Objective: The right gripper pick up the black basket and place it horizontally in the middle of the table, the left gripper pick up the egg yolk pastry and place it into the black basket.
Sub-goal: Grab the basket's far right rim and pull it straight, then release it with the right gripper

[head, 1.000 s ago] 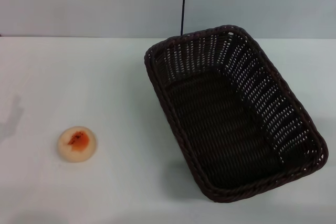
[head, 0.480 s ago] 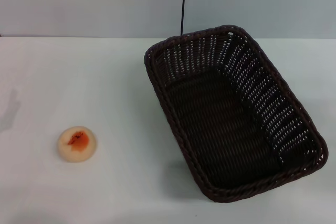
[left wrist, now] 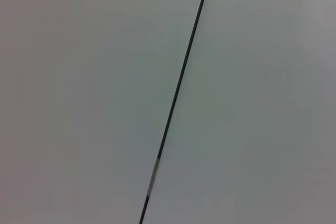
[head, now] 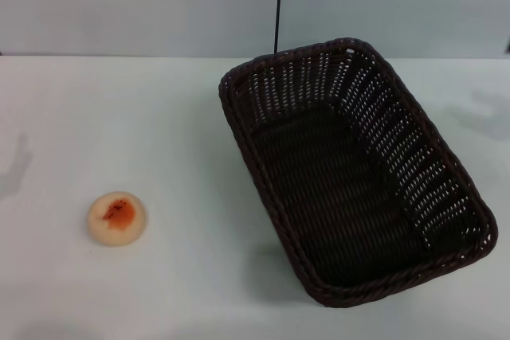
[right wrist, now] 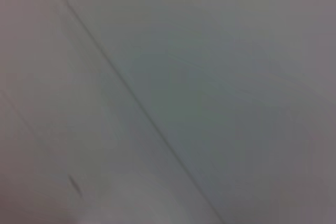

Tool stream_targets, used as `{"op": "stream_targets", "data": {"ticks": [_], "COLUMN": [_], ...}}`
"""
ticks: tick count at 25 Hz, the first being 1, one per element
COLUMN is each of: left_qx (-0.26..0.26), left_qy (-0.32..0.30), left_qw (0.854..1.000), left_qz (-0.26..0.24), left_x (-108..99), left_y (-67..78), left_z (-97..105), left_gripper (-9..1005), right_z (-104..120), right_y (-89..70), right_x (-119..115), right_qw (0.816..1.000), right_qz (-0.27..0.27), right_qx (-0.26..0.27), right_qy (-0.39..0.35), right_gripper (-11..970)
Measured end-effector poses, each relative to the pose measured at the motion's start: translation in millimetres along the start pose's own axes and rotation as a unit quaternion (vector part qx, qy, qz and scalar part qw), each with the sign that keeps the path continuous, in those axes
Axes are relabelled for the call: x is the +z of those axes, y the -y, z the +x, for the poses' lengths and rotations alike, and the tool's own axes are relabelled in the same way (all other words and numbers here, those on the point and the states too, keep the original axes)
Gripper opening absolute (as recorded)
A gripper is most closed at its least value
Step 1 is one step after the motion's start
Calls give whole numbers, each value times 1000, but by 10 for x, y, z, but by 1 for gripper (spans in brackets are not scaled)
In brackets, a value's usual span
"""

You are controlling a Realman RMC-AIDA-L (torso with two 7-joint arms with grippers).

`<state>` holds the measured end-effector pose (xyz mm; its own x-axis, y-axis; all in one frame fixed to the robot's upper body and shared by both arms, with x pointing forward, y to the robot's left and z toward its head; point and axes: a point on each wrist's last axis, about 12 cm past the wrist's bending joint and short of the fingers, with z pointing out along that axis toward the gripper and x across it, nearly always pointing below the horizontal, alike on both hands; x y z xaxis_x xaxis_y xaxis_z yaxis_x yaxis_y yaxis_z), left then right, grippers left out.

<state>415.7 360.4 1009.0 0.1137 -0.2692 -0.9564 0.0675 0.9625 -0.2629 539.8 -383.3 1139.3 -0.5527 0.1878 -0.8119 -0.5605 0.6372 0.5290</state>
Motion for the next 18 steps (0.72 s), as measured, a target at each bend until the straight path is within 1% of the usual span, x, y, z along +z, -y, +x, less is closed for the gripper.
{"op": "stream_targets", "data": {"ticks": [2, 3, 5, 6, 7, 8, 9, 11, 12, 15, 18], "left_qx": [0, 0, 0, 0, 0, 0, 0, -2, -3, -5, -5], "left_qy": [-4, -4, -5, -5, -9, -9, -10, -13, -13, -13, -14], "left_qw": [1000, 1000, 1000, 1000, 1000, 1000, 1000, 1000, 1000, 1000, 1000], "left_qz": [-6, -6, -8, -8, -13, -13, -15, -19, -20, -20, -20], "left_x": [-35, -35, -47, -47, -103, -103, -121, -165, -171, -177, -178], "left_y": [-12, -12, -16, -16, -30, -30, -32, -34, -32, -25, -21], "left_z": [11, 11, 14, 14, 23, 23, 27, 39, 42, 46, 49], "left_gripper": [833, 833, 834, 834, 834, 834, 834, 834, 834, 834, 834], "right_z": [-165, -272, -411, -553, -553, -666, -666, -809, -809, -903, -942], "right_y": [-47, -93, -157, -205, -205, -242, -242, -319, -319, -372, -430], "right_x": [78, 147, 230, 287, 287, 338, 338, 438, 438, 540, 704], "right_qw": [998, 994, 984, 973, 973, 962, 962, 948, 948, 940, 936], "right_qz": [21, 32, 54, 77, 77, 94, 94, 109, 109, 122, 116], "right_qx": [6, 9, 16, 26, 26, 38, 38, 52, 52, 53, 51], "right_qy": [-62, -104, -168, -216, -216, -253, -253, -295, -295, -315, -329], "right_gripper": [834, 834, 834, 834, 834, 835, 835, 835, 835, 835, 835]}}
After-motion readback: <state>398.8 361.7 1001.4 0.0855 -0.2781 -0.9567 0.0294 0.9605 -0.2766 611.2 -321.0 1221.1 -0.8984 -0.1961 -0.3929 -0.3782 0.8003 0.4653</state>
